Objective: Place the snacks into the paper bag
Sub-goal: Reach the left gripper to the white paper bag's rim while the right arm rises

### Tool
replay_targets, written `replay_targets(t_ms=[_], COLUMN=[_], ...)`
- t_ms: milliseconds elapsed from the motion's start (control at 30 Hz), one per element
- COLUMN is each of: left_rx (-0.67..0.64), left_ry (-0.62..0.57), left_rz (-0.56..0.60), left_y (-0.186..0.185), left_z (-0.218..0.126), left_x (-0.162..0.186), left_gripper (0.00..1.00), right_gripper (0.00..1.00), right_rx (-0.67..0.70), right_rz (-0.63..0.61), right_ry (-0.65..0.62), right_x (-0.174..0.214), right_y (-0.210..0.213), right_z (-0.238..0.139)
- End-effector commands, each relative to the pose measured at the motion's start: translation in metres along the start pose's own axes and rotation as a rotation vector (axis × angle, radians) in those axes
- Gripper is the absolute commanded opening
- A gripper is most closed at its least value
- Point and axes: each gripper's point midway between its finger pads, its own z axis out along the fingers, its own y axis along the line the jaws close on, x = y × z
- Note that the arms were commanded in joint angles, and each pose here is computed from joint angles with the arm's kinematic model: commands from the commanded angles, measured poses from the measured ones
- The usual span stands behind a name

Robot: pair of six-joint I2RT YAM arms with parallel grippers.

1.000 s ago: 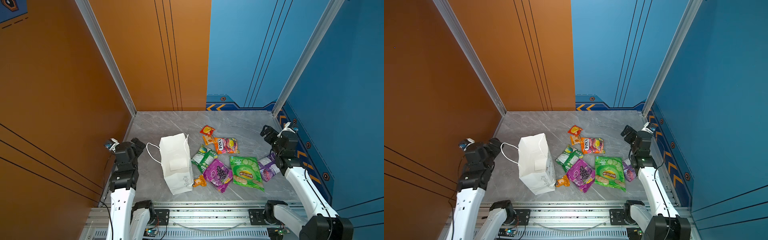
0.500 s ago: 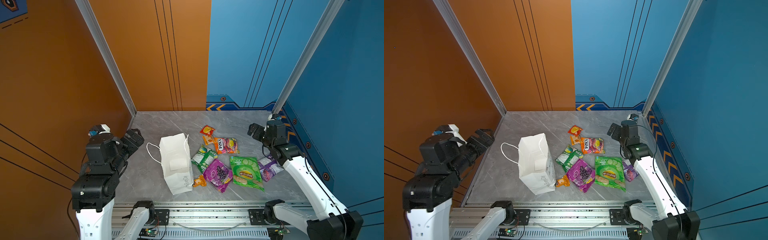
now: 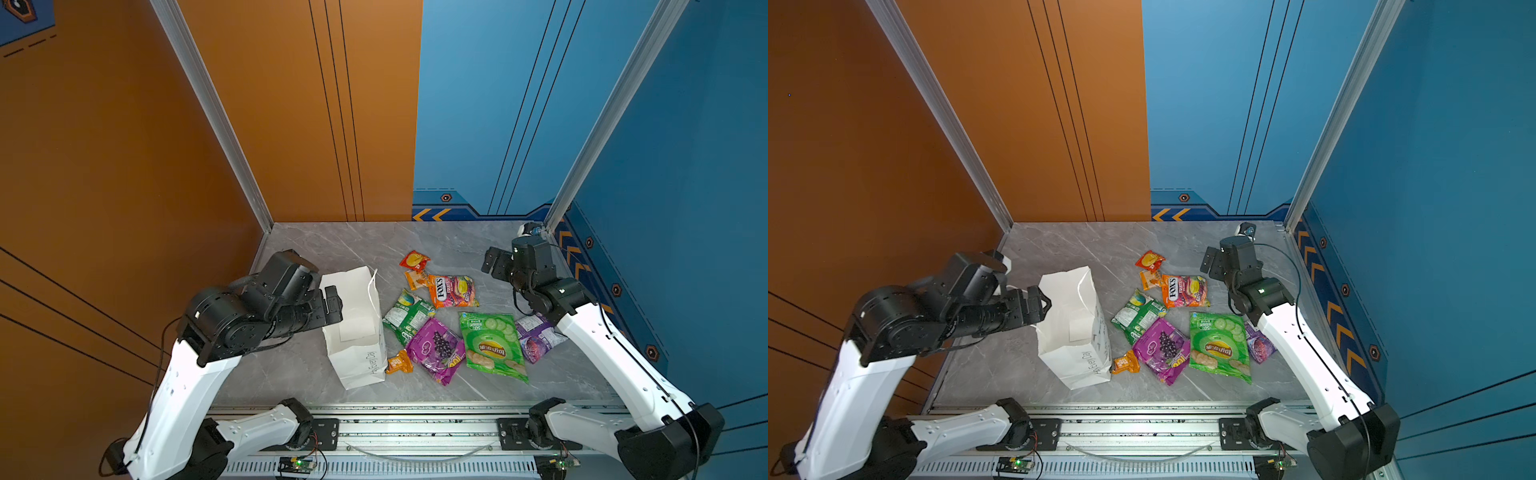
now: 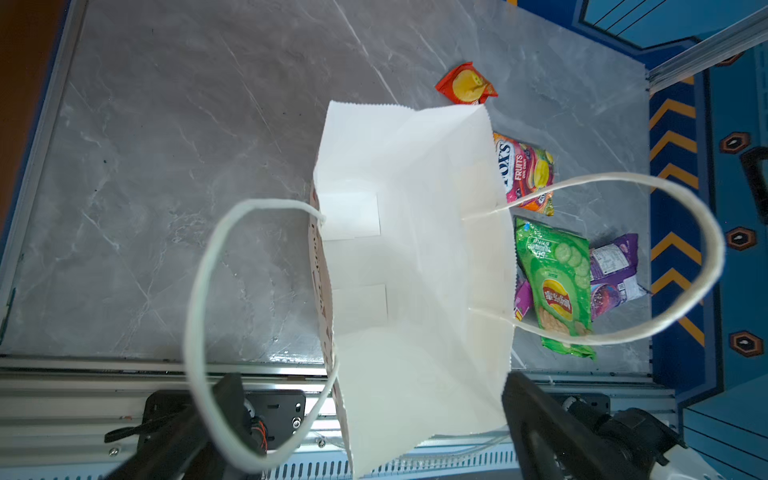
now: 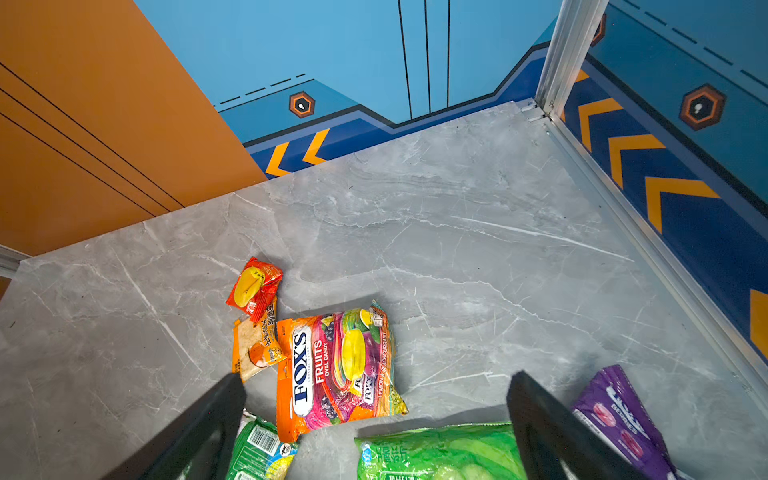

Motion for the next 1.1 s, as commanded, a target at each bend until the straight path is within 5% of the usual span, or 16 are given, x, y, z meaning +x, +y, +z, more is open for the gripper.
replay_targets(t_ms=[0, 233, 767, 1000, 1067], left_rx=[-0.196, -0.2, -0.206, -0.099, -0.054], left_ry=[0.129, 0.158, 0.134, 0.072, 0.052], left_rz=[0.026, 0.025, 0.111, 0.113, 0.122], left_y=[0.046, 0.045, 0.026, 0.01, 0.003], left_z=[0.001, 0.019, 0.064, 0.085, 0.09], left_x=[0.038, 0.053, 0.043, 0.021, 0.009], left_gripper=[0.99, 0.87, 0.29, 0.0, 0.0], right_gripper=[1.0, 1.0, 1.0, 1.0, 1.0], right_rx=[0.04, 0.044, 0.048, 0.049, 0.047], right_rz=[-0.026, -0.031, -0.034, -0.051, -0.058], right_ry=[0.001, 0.003, 0.023, 0.049, 0.067], right_x=[-0.001, 0.001, 0.009, 0.013, 0.017], right_y=[-0.004, -0.005, -0.006, -0.006, -0.005], right_z=[-0.002, -0.003, -0.003, -0.003, -0.002])
